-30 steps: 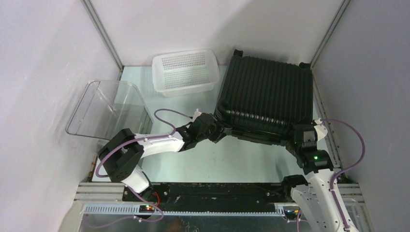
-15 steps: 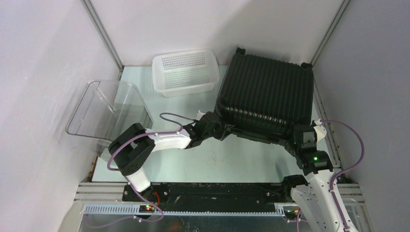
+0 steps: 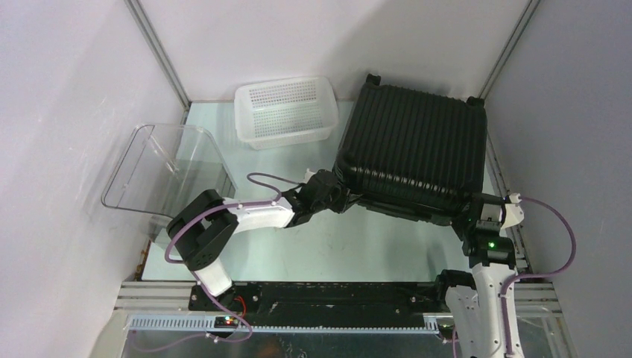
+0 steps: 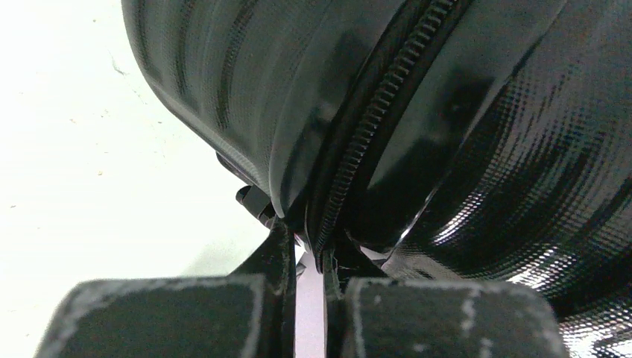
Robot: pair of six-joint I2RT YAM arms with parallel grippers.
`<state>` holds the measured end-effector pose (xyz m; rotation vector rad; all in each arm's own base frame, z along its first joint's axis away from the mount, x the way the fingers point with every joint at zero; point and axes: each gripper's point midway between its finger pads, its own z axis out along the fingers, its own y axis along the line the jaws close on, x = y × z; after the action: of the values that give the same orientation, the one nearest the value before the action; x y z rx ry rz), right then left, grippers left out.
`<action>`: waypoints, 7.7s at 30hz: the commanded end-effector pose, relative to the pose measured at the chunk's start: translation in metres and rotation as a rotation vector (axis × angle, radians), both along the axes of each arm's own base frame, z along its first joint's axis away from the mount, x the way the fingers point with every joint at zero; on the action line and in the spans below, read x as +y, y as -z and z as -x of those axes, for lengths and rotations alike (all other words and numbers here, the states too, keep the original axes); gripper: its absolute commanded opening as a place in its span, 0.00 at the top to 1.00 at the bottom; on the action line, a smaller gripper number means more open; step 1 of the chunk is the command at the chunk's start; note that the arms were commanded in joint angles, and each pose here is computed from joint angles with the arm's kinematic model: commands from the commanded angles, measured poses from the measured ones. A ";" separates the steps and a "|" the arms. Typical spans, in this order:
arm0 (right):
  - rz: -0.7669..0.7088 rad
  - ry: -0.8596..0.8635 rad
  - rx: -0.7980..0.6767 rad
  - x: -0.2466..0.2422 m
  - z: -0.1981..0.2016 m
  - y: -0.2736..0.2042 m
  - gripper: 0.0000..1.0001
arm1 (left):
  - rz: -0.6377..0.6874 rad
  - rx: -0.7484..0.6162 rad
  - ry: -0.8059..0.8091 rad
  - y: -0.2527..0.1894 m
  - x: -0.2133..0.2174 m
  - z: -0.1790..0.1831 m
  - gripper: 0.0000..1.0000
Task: Open, take out, and arrange the luggage
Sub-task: Unzip the zipper of the luggage, then grab the zipper of the luggage, then unzip the zipper of the luggage.
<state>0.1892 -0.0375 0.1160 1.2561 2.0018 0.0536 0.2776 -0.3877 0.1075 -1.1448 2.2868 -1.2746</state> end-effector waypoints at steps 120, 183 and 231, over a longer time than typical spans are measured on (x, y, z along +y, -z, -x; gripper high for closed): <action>-0.867 0.853 -0.210 -0.017 0.008 0.024 1.00 | -0.078 -0.275 0.491 -0.027 0.022 0.055 1.00; -0.838 0.731 -0.120 -0.031 0.004 -0.006 1.00 | -0.085 -0.308 0.498 -0.034 0.027 0.058 1.00; -0.282 0.314 -0.329 -0.081 -0.073 -0.064 1.00 | -0.196 -0.307 0.601 -0.005 0.065 0.094 1.00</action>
<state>0.2241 -0.0788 0.1215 1.8503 1.6964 0.4412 0.2238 -0.3226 0.1058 -0.6779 2.4832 -1.2371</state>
